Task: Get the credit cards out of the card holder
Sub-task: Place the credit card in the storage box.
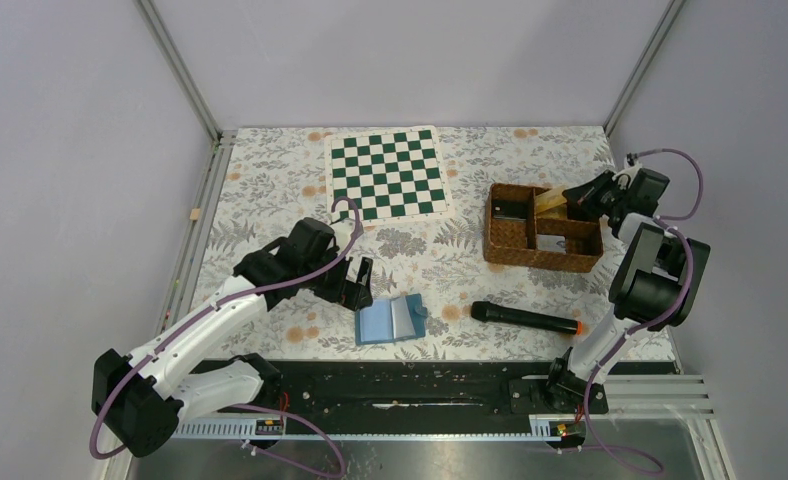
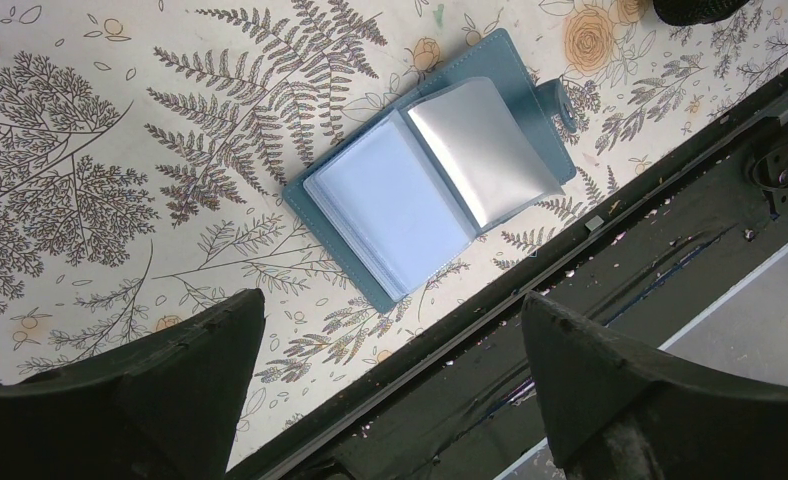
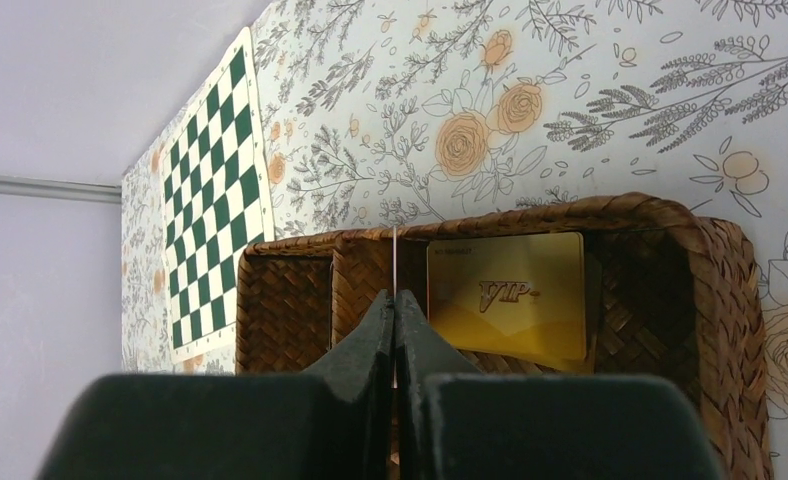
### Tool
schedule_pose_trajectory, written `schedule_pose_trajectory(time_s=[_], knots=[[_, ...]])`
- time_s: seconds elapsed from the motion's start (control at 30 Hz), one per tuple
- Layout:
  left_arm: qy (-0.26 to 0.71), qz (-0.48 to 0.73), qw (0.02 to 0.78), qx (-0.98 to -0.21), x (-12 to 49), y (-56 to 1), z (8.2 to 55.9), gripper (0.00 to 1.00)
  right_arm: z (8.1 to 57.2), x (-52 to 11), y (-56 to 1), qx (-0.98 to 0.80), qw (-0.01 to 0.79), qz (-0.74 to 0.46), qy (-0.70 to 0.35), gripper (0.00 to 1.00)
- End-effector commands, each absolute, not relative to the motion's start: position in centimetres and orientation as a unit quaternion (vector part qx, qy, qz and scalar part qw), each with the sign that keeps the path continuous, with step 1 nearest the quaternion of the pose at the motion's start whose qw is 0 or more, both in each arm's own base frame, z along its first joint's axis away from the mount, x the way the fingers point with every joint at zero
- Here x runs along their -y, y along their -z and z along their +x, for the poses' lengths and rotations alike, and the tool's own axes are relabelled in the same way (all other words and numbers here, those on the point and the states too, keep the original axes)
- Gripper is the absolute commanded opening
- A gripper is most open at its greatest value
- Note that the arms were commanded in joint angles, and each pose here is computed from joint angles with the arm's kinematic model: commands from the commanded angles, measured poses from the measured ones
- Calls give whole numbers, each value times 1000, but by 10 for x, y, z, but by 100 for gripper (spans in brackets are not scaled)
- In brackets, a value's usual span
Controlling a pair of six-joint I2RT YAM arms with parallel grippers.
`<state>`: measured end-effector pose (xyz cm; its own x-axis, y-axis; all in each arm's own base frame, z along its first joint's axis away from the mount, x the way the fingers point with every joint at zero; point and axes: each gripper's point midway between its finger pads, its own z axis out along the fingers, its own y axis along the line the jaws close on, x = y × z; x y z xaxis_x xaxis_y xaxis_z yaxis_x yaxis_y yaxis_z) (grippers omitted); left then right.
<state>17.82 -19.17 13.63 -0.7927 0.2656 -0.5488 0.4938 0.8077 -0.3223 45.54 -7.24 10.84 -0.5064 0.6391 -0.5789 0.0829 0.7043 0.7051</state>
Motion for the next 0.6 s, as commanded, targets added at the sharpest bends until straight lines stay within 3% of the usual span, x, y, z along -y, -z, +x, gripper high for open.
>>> schedule_pose_trajectory(time_s=[0.0, 0.57], knots=[[239, 212, 267, -909, 196, -148, 186, 99, 453, 71, -121, -804, 462, 205, -312, 0], [243, 214, 270, -907, 196, -151, 185, 99, 453, 71, -104, -805, 429, 250, -324, 0]])
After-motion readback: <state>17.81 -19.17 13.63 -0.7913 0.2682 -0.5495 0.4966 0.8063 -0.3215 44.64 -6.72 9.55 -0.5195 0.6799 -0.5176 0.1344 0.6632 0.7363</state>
